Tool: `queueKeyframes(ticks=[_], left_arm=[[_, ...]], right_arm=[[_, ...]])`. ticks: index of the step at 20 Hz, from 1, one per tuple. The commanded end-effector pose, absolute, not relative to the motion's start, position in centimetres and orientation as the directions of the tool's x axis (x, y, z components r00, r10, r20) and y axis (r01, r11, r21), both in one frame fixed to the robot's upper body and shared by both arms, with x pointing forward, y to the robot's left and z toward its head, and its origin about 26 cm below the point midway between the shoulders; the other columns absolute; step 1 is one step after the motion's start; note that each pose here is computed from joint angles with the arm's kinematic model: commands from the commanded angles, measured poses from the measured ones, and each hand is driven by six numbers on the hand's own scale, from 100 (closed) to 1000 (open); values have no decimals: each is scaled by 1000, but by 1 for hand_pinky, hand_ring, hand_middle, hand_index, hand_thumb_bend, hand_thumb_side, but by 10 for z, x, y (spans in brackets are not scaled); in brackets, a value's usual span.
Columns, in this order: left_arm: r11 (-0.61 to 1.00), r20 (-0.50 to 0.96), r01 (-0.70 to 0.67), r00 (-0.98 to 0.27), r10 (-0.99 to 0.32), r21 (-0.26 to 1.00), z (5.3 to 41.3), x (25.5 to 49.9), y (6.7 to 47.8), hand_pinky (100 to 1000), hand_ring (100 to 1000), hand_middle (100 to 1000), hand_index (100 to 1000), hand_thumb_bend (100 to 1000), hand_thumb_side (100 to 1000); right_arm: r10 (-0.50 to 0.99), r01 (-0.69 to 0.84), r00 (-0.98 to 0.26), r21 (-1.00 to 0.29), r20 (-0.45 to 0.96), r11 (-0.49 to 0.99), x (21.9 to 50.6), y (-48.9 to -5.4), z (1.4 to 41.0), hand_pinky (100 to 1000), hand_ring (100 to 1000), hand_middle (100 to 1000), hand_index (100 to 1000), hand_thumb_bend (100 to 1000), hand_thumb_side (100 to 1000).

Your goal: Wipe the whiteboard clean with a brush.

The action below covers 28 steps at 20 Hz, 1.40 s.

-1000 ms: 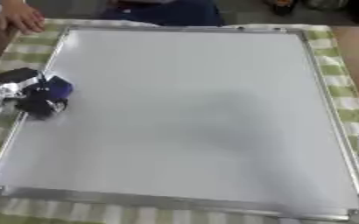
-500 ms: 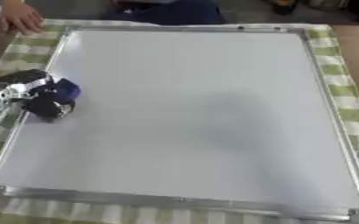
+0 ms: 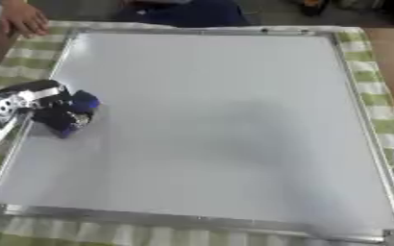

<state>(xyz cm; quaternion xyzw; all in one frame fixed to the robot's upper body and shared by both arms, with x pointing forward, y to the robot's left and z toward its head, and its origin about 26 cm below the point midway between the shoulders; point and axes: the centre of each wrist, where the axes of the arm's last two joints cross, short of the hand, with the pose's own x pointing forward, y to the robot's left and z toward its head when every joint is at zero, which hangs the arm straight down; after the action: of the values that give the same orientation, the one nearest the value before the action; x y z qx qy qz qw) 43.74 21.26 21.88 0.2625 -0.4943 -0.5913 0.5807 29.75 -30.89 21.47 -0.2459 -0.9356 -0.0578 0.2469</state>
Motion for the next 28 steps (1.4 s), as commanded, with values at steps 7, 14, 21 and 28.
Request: queueKeyframes(ticks=[7,14,21,28], left_arm=[[156,253,394,-207,-945,906,227,431,207,404,529,381,371,100,514],[103,167,337,-166,-972,936,217,439,217,403,533,373,359,107,492],[97,130,307,-89,-988,947,204,451,233,396,528,362,353,100,483],[207,209,337,30,-977,918,192,462,252,393,521,356,356,100,499]], right_arm=[[436,488,-772,-9,463,873,294,-310,224,620,525,454,381,100,795],[435,487,-773,-8,461,873,295,-310,224,620,525,453,381,100,794],[433,484,-775,-8,460,875,295,-309,224,621,525,453,381,100,795],[433,485,-775,-6,460,874,295,-309,224,621,525,452,381,100,794]])
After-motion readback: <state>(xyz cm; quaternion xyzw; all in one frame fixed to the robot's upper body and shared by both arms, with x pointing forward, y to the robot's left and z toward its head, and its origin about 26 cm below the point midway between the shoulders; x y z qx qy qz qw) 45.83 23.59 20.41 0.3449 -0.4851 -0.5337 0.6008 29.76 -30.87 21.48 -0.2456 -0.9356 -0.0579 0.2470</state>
